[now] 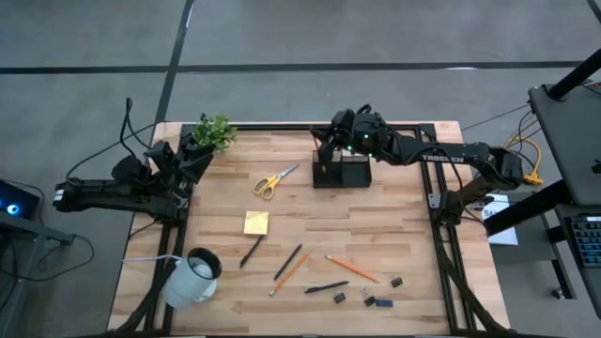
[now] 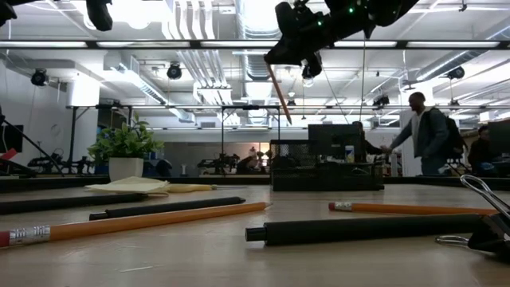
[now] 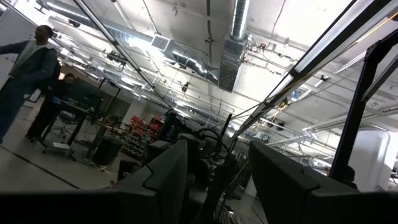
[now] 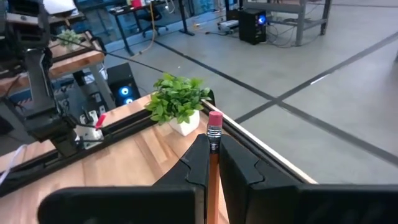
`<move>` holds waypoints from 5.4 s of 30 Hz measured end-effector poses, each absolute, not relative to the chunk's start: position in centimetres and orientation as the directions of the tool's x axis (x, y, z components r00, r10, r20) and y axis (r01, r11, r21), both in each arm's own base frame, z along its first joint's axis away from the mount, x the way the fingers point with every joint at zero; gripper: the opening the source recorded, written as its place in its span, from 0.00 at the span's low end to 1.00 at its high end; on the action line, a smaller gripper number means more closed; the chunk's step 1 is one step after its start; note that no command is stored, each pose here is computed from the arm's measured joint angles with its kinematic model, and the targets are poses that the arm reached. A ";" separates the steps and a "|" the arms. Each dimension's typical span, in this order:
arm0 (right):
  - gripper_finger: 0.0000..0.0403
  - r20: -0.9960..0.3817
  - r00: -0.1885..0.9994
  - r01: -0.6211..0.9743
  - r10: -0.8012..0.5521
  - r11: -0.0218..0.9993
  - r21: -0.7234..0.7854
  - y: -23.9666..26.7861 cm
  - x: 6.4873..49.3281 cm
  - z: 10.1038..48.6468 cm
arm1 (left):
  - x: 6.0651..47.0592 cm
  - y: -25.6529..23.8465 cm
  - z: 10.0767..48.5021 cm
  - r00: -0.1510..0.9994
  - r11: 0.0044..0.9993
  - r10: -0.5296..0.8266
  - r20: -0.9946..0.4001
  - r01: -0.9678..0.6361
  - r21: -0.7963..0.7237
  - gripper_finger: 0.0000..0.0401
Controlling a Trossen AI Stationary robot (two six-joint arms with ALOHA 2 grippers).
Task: Pick and place office supplies into organizer
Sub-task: Put the right pencil into the desk organizer
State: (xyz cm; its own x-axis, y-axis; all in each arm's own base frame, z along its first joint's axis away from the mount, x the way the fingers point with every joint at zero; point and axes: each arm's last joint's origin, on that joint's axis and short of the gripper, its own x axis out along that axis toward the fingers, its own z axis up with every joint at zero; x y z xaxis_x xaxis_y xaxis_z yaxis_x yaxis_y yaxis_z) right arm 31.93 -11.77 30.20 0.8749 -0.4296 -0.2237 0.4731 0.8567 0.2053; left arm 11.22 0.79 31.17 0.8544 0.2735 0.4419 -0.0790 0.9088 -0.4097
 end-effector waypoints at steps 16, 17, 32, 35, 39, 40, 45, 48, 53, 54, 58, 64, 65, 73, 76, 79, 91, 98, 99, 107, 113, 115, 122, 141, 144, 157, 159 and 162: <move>0.03 -0.210 0.874 0.471 -0.439 0.872 0.135 -15.3 30.4 30.3 | 11.3 0.8 31.1 0.850 0.904 0.292 0.438 -0.096 -0.417 0.39; 0.03 -0.210 0.872 0.473 -0.442 0.872 0.128 -15.5 30.3 30.3 | 11.3 0.8 31.1 0.851 0.904 0.292 0.437 -0.096 -0.417 0.39; 0.03 -0.185 0.880 0.459 -0.438 0.884 0.090 -17.9 29.1 30.3 | 11.2 0.9 31.1 0.844 0.899 0.318 0.433 -0.123 -0.420 0.39; 0.03 -0.138 0.905 0.416 -0.401 0.903 0.103 -18.2 28.8 30.3 | 11.3 0.9 31.1 0.844 0.899 0.318 0.432 -0.123 -0.421 0.39; 0.03 -0.049 0.928 0.374 -0.371 0.916 0.146 -18.7 28.4 30.3 | 11.4 0.9 31.0 0.847 0.898 0.320 0.425 -0.128 -0.421 0.39; 0.03 -0.040 0.927 0.376 -0.374 0.913 0.156 -18.8 28.2 30.1 | 11.4 0.9 31.0 0.846 0.897 0.322 0.424 -0.130 -0.422 0.39; 0.03 -0.024 0.939 0.342 -0.343 0.924 0.169 -19.0 27.9 29.7 | 11.5 0.9 31.0 0.848 0.896 0.324 0.419 -0.134 -0.422 0.39; 0.03 -0.007 0.947 0.316 -0.320 0.932 0.181 -18.9 27.9 29.5 | 11.6 0.9 30.9 0.850 0.896 0.325 0.415 -0.137 -0.422 0.39; 0.03 0.062 0.946 0.305 -0.319 0.938 0.164 -18.7 27.6 29.3 | 11.8 1.0 30.8 0.848 0.890 0.342 0.405 -0.155 -0.428 0.39; 0.03 0.061 0.946 0.306 -0.320 0.937 0.168 -18.7 27.5 29.2 | 11.8 1.0 30.8 0.848 0.890 0.342 0.405 -0.155 -0.428 0.39; 0.03 0.070 0.951 0.285 -0.300 0.943 0.174 -18.6 27.4 28.7 | 11.9 1.0 30.8 0.846 0.888 0.350 0.401 -0.163 -0.431 0.39; 0.03 0.112 0.950 0.262 -0.290 0.941 0.212 -18.2 26.8 27.5 | 11.9 1.0 30.8 0.847 0.888 0.350 0.401 -0.163 -0.431 0.39; 0.03 0.113 0.950 0.260 -0.290 0.940 0.219 -18.1 26.7 27.2 | 11.9 1.0 30.8 0.847 0.888 0.350 0.400 -0.163 -0.431 0.39; 0.03 0.081 0.953 0.267 -0.292 0.936 0.231 -17.8 26.3 25.9 | 11.9 1.0 30.8 0.843 0.883 0.363 0.397 -0.175 -0.436 0.39; 0.03 0.073 0.952 0.275 -0.296 0.937 0.216 -17.9 26.2 25.7 | 11.9 1.1 30.8 0.839 0.878 0.373 0.395 -0.182 -0.442 0.39; 0.03 0.058 0.950 0.288 -0.305 0.935 0.208 -17.9 26.2 25.5 | 11.9 1.1 30.7 0.840 0.878 0.374 0.393 -0.184 -0.442 0.39; 0.03 -0.028 0.953 0.302 -0.302 0.937 0.176 -17.9 26.2 24.6 | 11.9 1.1 30.7 0.840 0.876 0.374 0.393 -0.181 -0.446 0.39; 0.03 -0.065 0.952 0.307 -0.301 0.941 0.142 -17.8 26.2 24.2 | 11.9 1.1 30.7 0.840 0.876 0.374 0.394 -0.181 -0.446 0.39; 0.03 -0.065 0.951 0.307 -0.301 0.942 0.136 -17.8 26.2 24.2 | 11.9 1.1 30.7 0.840 0.876 0.374 0.393 -0.181 -0.446 0.39; 0.03 -0.035 0.961 0.277 -0.275 0.941 0.194 -18.5 27.2 22.6 | 12.0 1.1 30.7 0.838 0.873 0.382 0.390 -0.189 -0.450 0.39; 0.03 -0.024 0.965 0.262 -0.262 0.943 0.206 -18.5 27.7 22.0 | 12.0 1.1 30.7 0.837 0.872 0.384 0.390 -0.189 -0.452 0.39; 0.03 -0.031 0.964 0.265 -0.264 0.944 0.198 -18.6 27.8 21.8 | 12.0 1.1 30.7 0.837 0.872 0.384 0.390 -0.189 -0.452 0.39; 0.03 -0.054 0.964 0.267 -0.261 0.944 0.195 -18.7 28.1 20.8 | 12.0 1.1 30.7 0.834 0.869 0.391 0.389 -0.195 -0.455 0.39; 0.03 -0.050 0.975 0.220 -0.215 0.965 0.142 -18.6 28.4 20.4 | 11.9 1.2 30.7 0.824 0.858 0.416 0.383 -0.217 -0.465 0.39; 0.03 -0.049 0.980 0.199 -0.195 0.971 0.134 -18.5 28.5 20.5 | 11.9 1.2 30.7 0.822 0.855 0.422 0.382 -0.222 -0.468 0.39; 0.03 -0.025 0.979 0.205 -0.203 0.975 0.089 -18.4 29.0 21.2 | 11.9 1.3 30.7 0.815 0.849 0.437 0.380 -0.235 -0.473 0.39; 0.03 -0.017 0.979 0.202 -0.201 0.976 0.087 -18.5 29.3 21.5 | 11.9 1.3 30.7 0.815 0.848 0.439 0.379 -0.237 -0.474 0.39; 0.03 -0.026 0.979 0.206 -0.204 0.971 0.126 -18.9 29.9 21.2 | 11.9 1.3 30.7 0.814 0.847 0.441 0.379 -0.238 -0.475 0.39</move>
